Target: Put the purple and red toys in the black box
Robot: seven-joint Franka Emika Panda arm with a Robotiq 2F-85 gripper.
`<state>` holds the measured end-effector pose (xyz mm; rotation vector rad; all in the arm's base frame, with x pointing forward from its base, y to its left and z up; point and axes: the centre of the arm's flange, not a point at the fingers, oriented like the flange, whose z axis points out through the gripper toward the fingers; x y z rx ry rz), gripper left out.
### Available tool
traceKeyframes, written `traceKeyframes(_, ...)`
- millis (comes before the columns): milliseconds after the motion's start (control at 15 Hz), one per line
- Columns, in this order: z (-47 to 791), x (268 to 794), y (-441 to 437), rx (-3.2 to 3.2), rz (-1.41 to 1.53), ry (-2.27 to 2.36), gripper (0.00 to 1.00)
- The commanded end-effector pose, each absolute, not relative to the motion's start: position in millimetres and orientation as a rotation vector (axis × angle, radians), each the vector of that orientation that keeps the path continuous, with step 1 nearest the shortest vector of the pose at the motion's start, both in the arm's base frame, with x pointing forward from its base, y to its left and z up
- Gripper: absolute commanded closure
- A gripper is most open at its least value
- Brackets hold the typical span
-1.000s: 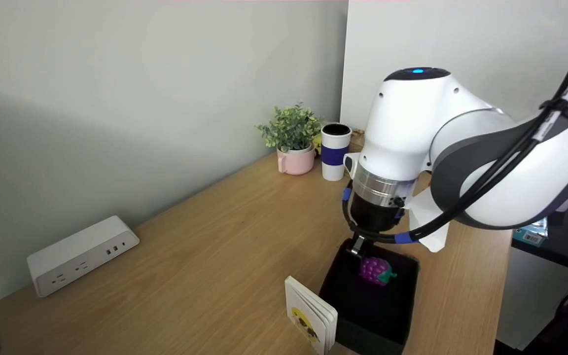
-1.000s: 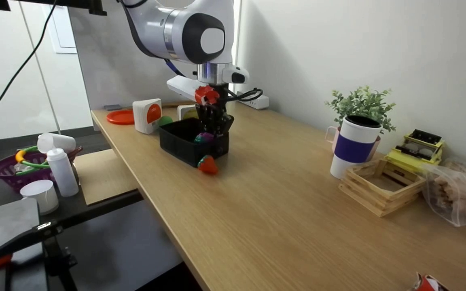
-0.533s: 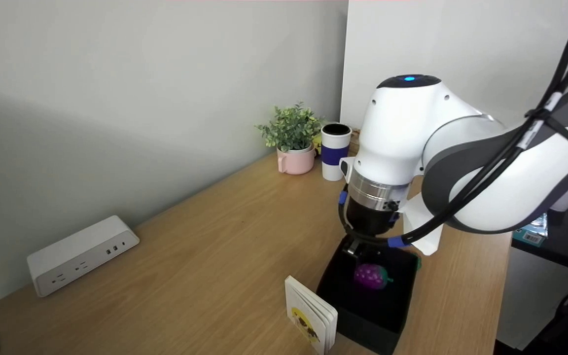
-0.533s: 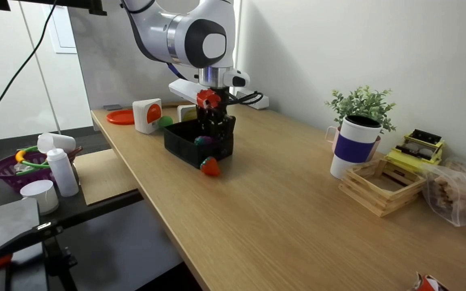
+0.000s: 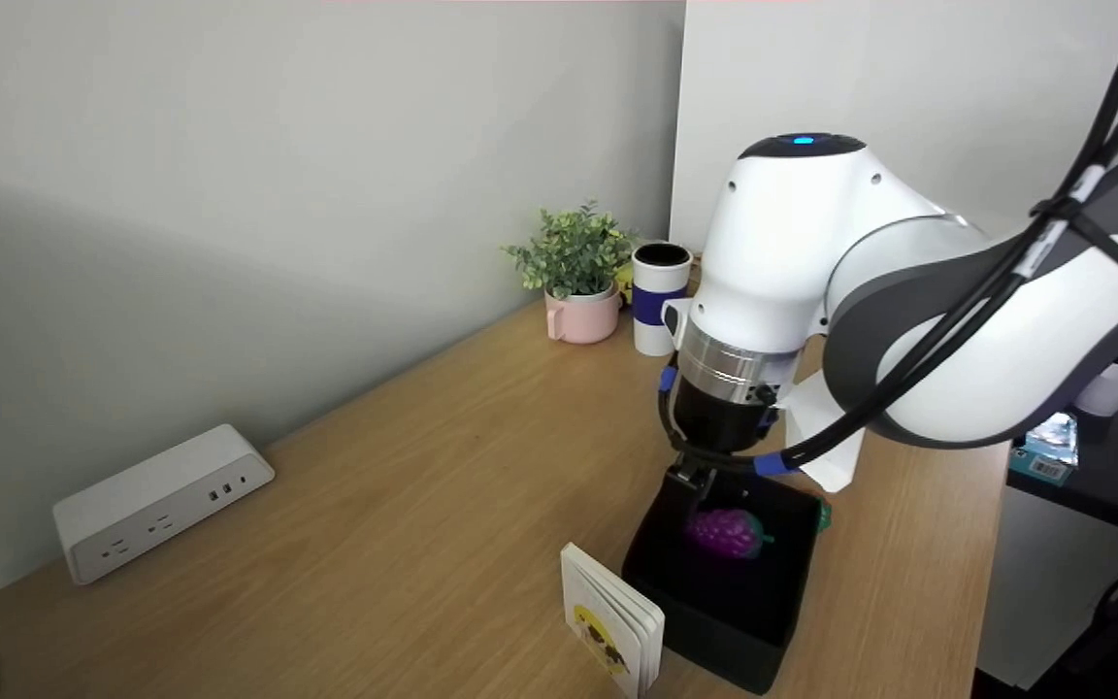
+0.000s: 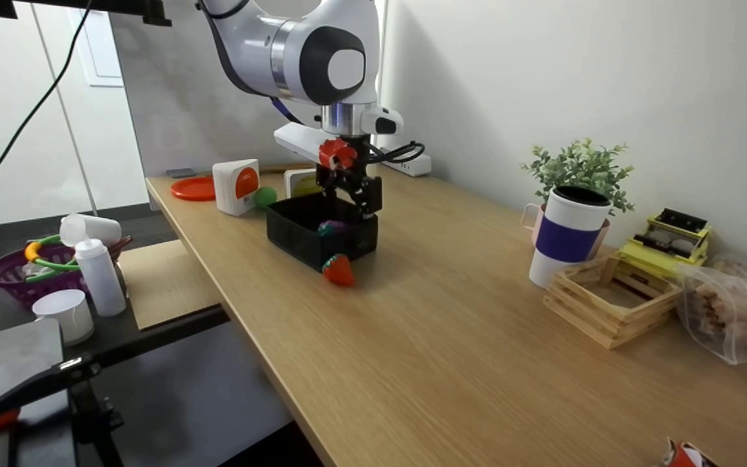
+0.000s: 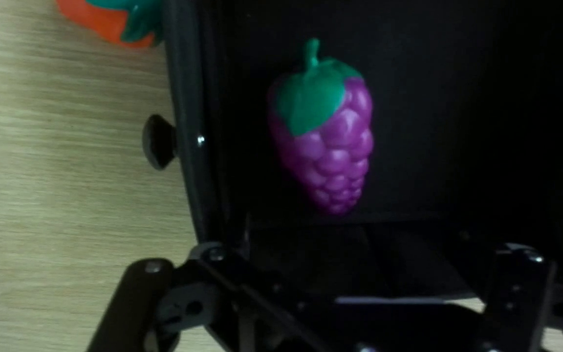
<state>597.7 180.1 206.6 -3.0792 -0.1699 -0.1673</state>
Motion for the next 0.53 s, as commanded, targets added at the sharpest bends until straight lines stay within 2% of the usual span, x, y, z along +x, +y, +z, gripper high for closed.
traceKeyframes(0,219.2,599.1,181.6,-3.083,-0.174,-0.191,0.00)
traceKeyframes(467,247.5,587.0,177.4,-3.098,-0.240,-0.164,0.00)
